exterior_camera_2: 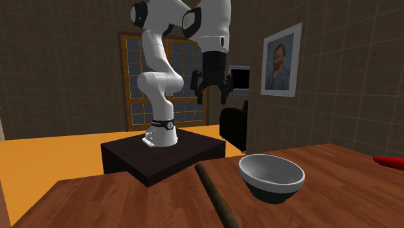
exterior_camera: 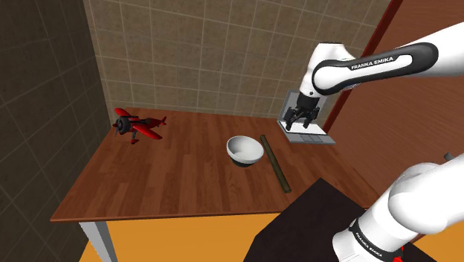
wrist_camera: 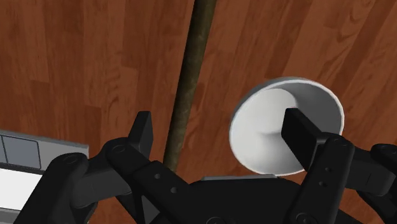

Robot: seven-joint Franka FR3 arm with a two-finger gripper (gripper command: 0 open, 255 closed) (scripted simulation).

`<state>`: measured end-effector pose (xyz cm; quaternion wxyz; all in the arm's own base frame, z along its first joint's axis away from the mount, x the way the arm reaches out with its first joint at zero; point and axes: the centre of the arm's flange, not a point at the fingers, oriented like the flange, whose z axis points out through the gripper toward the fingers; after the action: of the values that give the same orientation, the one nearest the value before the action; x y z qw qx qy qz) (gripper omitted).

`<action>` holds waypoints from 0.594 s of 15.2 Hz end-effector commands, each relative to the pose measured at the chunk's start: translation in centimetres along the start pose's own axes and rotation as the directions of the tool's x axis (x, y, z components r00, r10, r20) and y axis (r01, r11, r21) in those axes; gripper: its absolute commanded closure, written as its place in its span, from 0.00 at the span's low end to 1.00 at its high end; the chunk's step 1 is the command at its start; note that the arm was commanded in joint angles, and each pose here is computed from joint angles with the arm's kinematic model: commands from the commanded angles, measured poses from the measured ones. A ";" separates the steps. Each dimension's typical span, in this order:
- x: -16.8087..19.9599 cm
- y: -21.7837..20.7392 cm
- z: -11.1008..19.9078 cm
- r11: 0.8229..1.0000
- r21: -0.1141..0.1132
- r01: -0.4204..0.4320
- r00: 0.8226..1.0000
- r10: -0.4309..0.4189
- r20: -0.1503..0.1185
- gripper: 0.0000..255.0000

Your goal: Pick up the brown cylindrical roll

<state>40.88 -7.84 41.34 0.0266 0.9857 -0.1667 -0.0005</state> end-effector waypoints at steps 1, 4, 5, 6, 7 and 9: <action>1.1 0.3 2.7 1.000 -0.003 -0.023 1.000 0.023 0.003 0.00; 2.7 0.5 6.3 0.998 -0.007 -0.057 0.998 0.057 0.009 0.00; 3.3 0.5 7.5 0.998 -0.008 -0.068 0.998 0.068 0.011 0.00; 3.8 0.6 8.7 0.997 -0.010 -0.080 0.997 0.080 0.013 0.00; 4.3 0.7 10.0 0.996 -0.011 -0.091 0.996 0.091 0.015 0.00; 5.4 0.9 12.4 0.993 -0.014 -0.113 0.993 0.113 0.019 0.00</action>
<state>45.22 -11.10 30.68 0.0308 0.9757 -0.2166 -0.0092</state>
